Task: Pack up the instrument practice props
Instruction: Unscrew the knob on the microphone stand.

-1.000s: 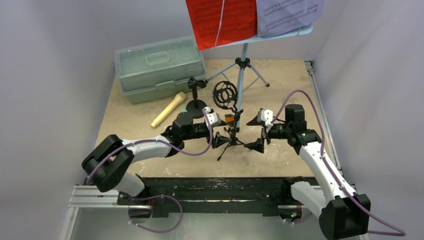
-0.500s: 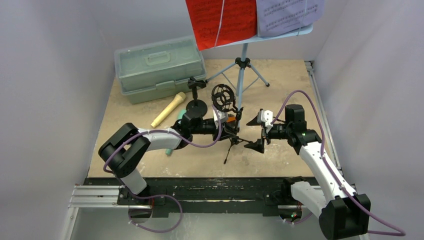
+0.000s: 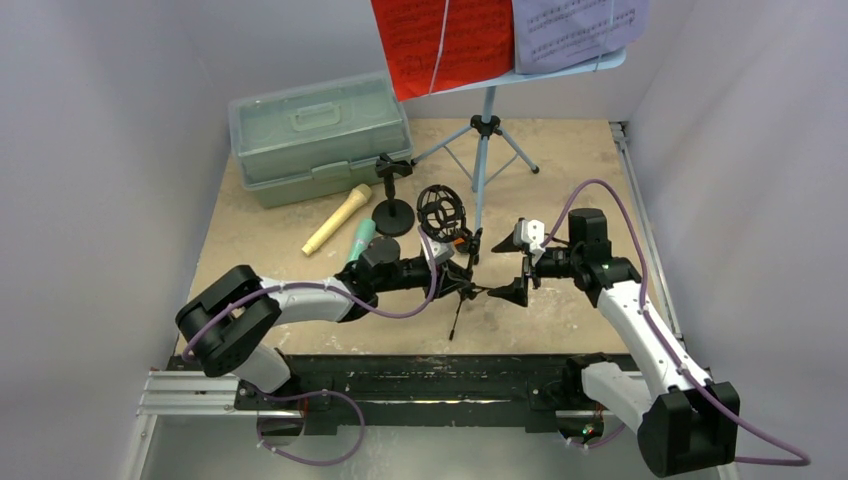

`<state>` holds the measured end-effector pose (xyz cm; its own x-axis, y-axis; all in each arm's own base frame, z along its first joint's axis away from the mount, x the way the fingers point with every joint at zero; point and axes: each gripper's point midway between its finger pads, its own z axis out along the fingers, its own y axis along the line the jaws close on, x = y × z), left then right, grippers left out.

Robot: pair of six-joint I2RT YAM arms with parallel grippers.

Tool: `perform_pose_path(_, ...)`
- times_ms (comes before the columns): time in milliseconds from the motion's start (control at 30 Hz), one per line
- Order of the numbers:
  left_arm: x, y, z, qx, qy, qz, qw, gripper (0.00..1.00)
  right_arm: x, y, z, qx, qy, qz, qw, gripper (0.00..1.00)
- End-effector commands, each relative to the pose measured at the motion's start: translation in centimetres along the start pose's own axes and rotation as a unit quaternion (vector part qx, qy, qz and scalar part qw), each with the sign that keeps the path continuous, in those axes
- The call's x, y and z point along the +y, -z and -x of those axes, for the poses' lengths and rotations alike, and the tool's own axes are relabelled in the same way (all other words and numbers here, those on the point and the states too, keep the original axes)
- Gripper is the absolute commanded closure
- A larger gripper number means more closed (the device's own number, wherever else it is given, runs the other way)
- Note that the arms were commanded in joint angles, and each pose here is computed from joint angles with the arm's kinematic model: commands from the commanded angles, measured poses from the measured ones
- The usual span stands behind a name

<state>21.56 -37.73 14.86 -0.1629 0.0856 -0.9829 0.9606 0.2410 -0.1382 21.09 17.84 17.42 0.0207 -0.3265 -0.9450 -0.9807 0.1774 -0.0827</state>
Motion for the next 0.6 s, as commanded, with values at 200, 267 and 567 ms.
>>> perform_pose_path(200,0.8,0.2,2.3,-0.055,0.026,0.039,0.997,0.72,0.5,-0.2,0.2,-0.009,0.001,0.015,1.000,0.01)
perform_pose_path(267,0.7,0.4,2.3,-0.055,0.030,0.040,0.997,0.64,0.5,-0.2,0.2,-0.010,0.000,0.017,1.000,0.01)
perform_pose_path(567,-0.5,3.6,1.3,-0.033,0.040,0.049,0.997,0.28,0.7,-0.3,0.2,-0.010,0.004,0.023,1.000,0.01)
